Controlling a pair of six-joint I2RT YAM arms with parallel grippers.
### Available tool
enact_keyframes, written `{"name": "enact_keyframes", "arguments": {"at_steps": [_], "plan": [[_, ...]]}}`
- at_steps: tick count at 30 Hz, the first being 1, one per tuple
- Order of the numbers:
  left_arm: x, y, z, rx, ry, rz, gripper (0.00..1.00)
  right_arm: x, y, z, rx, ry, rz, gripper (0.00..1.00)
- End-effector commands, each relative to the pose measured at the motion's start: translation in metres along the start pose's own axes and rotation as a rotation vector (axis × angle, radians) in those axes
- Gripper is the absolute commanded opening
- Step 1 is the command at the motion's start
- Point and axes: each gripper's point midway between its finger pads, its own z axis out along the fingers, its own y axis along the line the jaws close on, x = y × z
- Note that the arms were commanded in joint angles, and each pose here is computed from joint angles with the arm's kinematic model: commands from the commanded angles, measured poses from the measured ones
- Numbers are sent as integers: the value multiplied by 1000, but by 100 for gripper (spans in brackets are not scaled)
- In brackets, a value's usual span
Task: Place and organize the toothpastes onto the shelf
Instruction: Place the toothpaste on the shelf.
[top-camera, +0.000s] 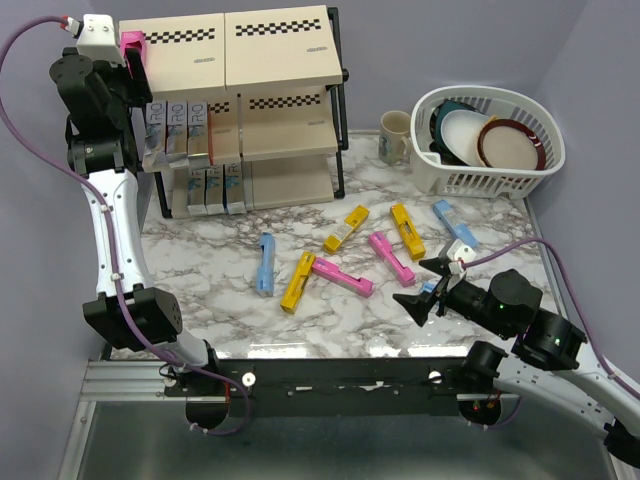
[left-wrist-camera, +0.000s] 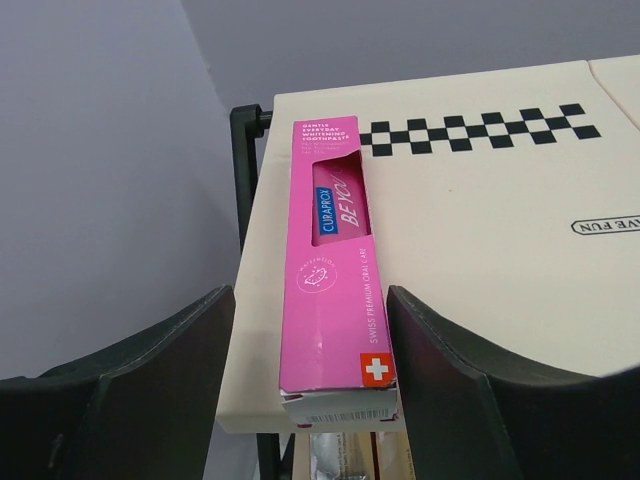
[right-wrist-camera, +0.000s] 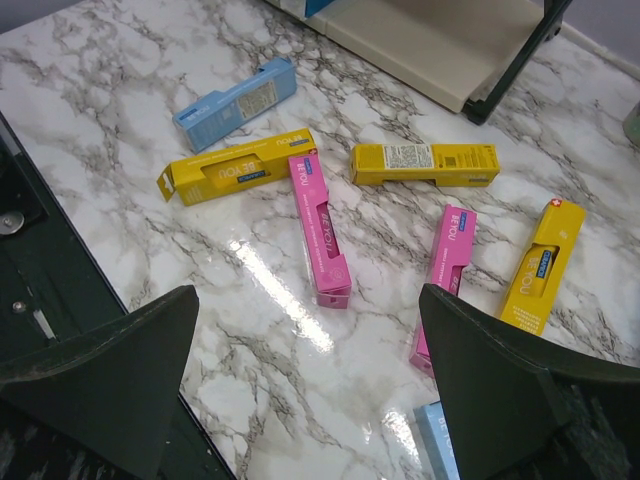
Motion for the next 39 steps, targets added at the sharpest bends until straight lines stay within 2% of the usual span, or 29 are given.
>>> {"name": "enact_keyframes", "arguments": {"at_steps": [1, 17, 22, 25, 27, 34, 37, 38, 39], "plan": [[-20, 4, -5, -6, -52, -7, 74, 2, 5, 2, -24, 0, -5, 100], [-22, 20, -10, -95, -53, -16, 79, 2, 6, 2, -33, -2, -5, 100], [-30, 10, -14, -43, -76, -28, 94, 3, 7, 3, -38, 1, -7, 100], [-41, 5, -22, -19, -103, -35, 99, 3, 8, 3, -43, 4, -9, 100], [-47, 3, -28, -9, -118, -33, 99, 2, 8, 4, -44, 1, -7, 100], [-82, -18, -80, 54, -208, -190, 99, 1, 15, 10, -66, 5, 55, 100], [-75, -30, -98, 95, -197, -284, 99, 7, 18, 15, -60, 28, 111, 100], [-85, -36, -118, 114, -225, -333, 99, 9, 16, 18, -43, 36, 136, 100], [-71, -44, -122, 142, -195, -362, 99, 11, 17, 20, -37, 45, 188, 100]]}}
